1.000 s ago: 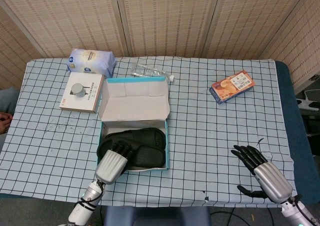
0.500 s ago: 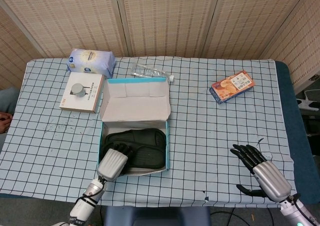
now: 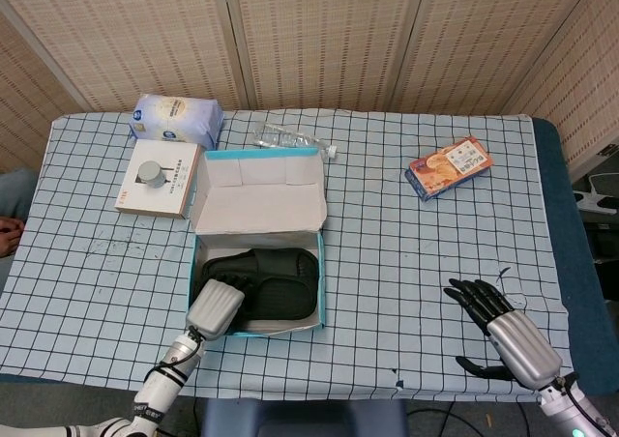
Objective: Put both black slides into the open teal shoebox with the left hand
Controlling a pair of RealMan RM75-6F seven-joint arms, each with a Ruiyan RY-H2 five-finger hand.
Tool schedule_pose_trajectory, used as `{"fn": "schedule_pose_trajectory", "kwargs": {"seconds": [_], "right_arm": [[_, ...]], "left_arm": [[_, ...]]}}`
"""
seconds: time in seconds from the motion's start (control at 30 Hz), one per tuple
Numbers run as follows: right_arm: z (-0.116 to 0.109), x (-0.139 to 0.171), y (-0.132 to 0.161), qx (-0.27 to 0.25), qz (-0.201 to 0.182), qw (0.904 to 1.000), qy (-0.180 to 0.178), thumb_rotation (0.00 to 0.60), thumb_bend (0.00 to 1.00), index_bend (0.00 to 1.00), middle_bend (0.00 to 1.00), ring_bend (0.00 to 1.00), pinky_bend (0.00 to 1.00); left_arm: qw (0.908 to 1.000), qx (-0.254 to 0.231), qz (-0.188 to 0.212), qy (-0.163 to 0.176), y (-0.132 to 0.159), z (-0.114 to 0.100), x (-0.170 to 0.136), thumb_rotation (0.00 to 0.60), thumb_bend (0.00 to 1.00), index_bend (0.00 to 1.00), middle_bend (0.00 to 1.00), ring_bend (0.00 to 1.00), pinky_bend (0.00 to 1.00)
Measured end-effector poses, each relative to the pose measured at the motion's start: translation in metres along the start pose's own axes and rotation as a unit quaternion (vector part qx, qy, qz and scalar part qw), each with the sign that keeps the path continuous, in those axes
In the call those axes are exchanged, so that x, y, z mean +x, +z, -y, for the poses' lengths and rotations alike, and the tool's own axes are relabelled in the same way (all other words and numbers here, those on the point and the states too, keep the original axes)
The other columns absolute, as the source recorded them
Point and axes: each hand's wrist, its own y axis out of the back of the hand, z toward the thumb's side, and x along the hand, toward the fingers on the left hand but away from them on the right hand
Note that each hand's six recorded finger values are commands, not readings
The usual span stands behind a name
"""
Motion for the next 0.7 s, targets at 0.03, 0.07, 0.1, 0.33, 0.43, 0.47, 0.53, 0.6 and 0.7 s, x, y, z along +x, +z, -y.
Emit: {"fn": "schedule_pose_trajectory", "kwargs": {"seconds": [0.03,0.07,0.1,0.33,0.43,0.47,0.53,0.6,0.7], "right_arm": [[0.000,0.000,0.000,0.000,0.000,1.0000,0.000,0.589,0.16,0.00,0.00,0.00,0.00],[0.000,0.000,0.000,0.000,0.000,1.0000,0.001,0.589,0.16,0.00,0.00,0.00,0.00],[0.000,0.001,0.000,0.001,-0.001,1.0000,0.001,0.588,0.16,0.00,0.00,0.00,0.00],[-0.002,0.004,0.000,0.001,0.000,1.0000,-0.004,0.587,0.16,0.00,0.00,0.00,0.00],[-0.002,0.004,0.001,0.001,0.000,1.0000,-0.005,0.588,0.16,0.00,0.00,0.00,0.00],[-0.002,0.004,0.001,0.000,-0.001,1.0000,-0.005,0.588,0.16,0.00,0.00,0.00,0.00],[-0.001,0.004,0.001,0.001,-0.001,1.0000,-0.004,0.588,0.16,0.00,0.00,0.00,0.00],[-0.001,0.004,0.001,0.000,0.000,1.0000,-0.004,0.588,0.16,0.00,0.00,0.00,0.00],[-0.001,0.004,-0.001,0.000,0.002,1.0000,-0.004,0.588,0.16,0.00,0.00,0.00,0.00]], "left_arm": [[1.0000,0.002,0.003,0.005,0.000,-0.003,0.000,0.600,0.45,0.05,0.19,0.20,0.43],[0.9999,0.003,0.006,0.010,0.001,-0.005,0.000,0.600,0.45,0.02,0.10,0.10,0.36],[0.9998,0.005,0.010,0.014,0.001,-0.009,0.000,0.600,0.44,0.00,0.04,0.04,0.29],[0.9995,0.004,0.020,0.022,-0.001,-0.020,-0.001,0.600,0.43,0.00,0.00,0.00,0.17],[0.9998,-0.001,0.018,0.006,-0.004,-0.021,-0.002,0.600,0.42,0.00,0.00,0.00,0.15],[0.9998,-0.002,0.017,0.001,-0.005,-0.021,-0.002,0.600,0.42,0.00,0.00,0.00,0.14],[0.9999,-0.003,0.016,-0.006,-0.007,-0.024,-0.003,0.600,0.42,0.00,0.00,0.00,0.14],[0.9998,-0.003,0.015,-0.011,-0.009,-0.028,-0.004,0.600,0.42,0.00,0.00,0.00,0.14],[0.9996,-0.017,0.017,-0.016,-0.010,-0.035,-0.006,0.600,0.44,0.00,0.00,0.00,0.13]]}}
